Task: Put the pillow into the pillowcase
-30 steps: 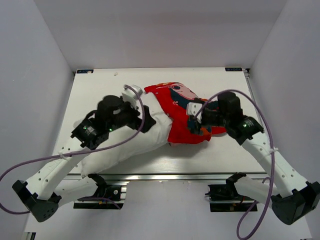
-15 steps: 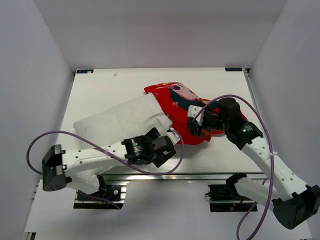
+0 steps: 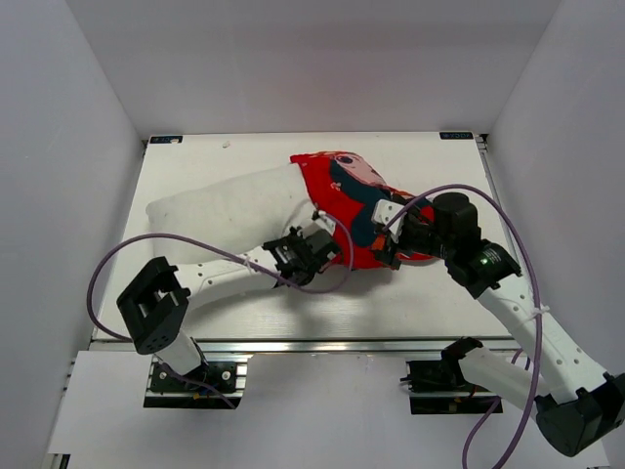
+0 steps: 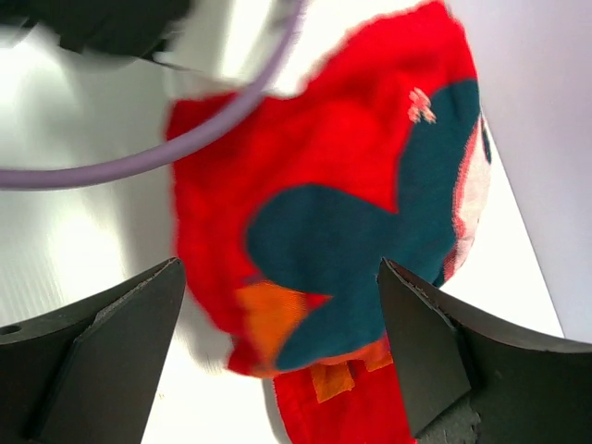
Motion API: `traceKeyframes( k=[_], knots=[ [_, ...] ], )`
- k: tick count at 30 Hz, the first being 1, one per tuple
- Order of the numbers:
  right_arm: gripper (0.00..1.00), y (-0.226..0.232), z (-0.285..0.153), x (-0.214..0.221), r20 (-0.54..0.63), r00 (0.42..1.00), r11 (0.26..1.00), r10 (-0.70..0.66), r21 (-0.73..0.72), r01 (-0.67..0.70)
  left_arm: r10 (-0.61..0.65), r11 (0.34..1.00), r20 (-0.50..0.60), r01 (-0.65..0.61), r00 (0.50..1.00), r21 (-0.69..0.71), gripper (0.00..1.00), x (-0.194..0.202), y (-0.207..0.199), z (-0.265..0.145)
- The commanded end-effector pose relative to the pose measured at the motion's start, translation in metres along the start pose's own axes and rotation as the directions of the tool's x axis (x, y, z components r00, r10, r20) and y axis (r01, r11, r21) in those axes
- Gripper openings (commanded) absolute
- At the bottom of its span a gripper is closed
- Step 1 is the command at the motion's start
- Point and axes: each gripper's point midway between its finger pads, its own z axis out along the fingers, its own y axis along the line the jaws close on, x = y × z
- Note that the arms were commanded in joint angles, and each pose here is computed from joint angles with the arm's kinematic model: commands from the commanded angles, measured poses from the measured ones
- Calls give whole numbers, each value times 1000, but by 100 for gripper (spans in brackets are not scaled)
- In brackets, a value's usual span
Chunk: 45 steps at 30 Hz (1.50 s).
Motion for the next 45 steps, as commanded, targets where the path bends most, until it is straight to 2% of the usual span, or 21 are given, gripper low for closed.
traceKeyframes(
  k=[1,3,4,7,8,9,10,13,14,16,17,18,20,23,27,30,34,36,40,44,45],
  knots=[
    [89,-20,-16,-34,107,994,995,7,100,-18,-271,944,139,234,953,234,0,-84,4,-34],
    [89,-23,-21,-44,141,989,992,35,112,-51,-477,828,140,390,868,402,0,-122,31,-54],
    [89,-25,-24,-49,158,986,991,47,118,-66,-538,702,92,385,838,599,0,-140,19,-74],
    [89,-35,-34,-69,223,969,979,103,148,-138,-724,413,-55,495,688,764,0,-172,67,-87],
    [89,-40,-38,-81,258,961,976,98,165,-143,-746,268,-159,510,646,817,0,-176,77,-94],
    [89,-44,-40,-85,274,956,972,104,174,-156,-754,202,-202,512,625,835,0,-181,84,-94],
    [89,-48,-45,-94,304,946,968,111,184,-172,-763,56,-283,496,581,867,0,-191,95,-106],
    [89,-53,-46,-98,317,938,958,138,199,-208,-783,-148,-379,444,494,884,0,-204,113,-110],
    [89,-55,-45,-96,311,938,953,152,205,-223,-736,-290,-501,457,456,841,0,-206,113,-122],
    [87,-59,-36,-81,275,934,932,227,218,-291,-743,-381,-530,394,408,837,0,-209,121,-122],
    [86,-59,-32,-76,266,930,922,255,222,-316,-690,-487,-631,418,355,767,0,-210,123,-126],
    [86,-59,-23,-68,251,926,917,283,213,-338,-712,-508,-605,333,357,794,0,-216,132,-137],
    [84,-59,-13,-63,248,902,895,352,192,-402,-631,-623,-710,342,311,704,0,-217,132,-138],
    [81,-67,12,-56,246,857,850,452,173,-498,-632,-647,-708,288,316,706,0,-227,145,-149],
    [80,-103,60,-12,147,801,734,581,331,-593,-630,-645,-705,286,327,709,0,-232,148,-153],
    [80,-117,80,-10,131,789,722,600,336,-605,-630,-648,-710,292,314,704,0,-227,146,-151],
    [75,-139,90,-17,201,818,720,539,395,-571,-629,-651,-717,300,300,697,0,-221,142,-149],
    [74,-154,91,-2,181,820,673,543,491,-554,-627,-652,-719,302,300,695,0,-218,141,-150],
    [72,-172,89,3,184,847,665,499,545,-510,-616,-656,-733,329,287,680,0,-208,136,-142],
    [58,-168,102,-3,198,866,723,460,483,-494,-603,-663,-751,353,270,660,0,-197,127,-133],
    [46,-169,108,-3,198,867,732,457,471,-493,-604,-664,-752,356,263,657,0,-195,127,-131]
  ],
)
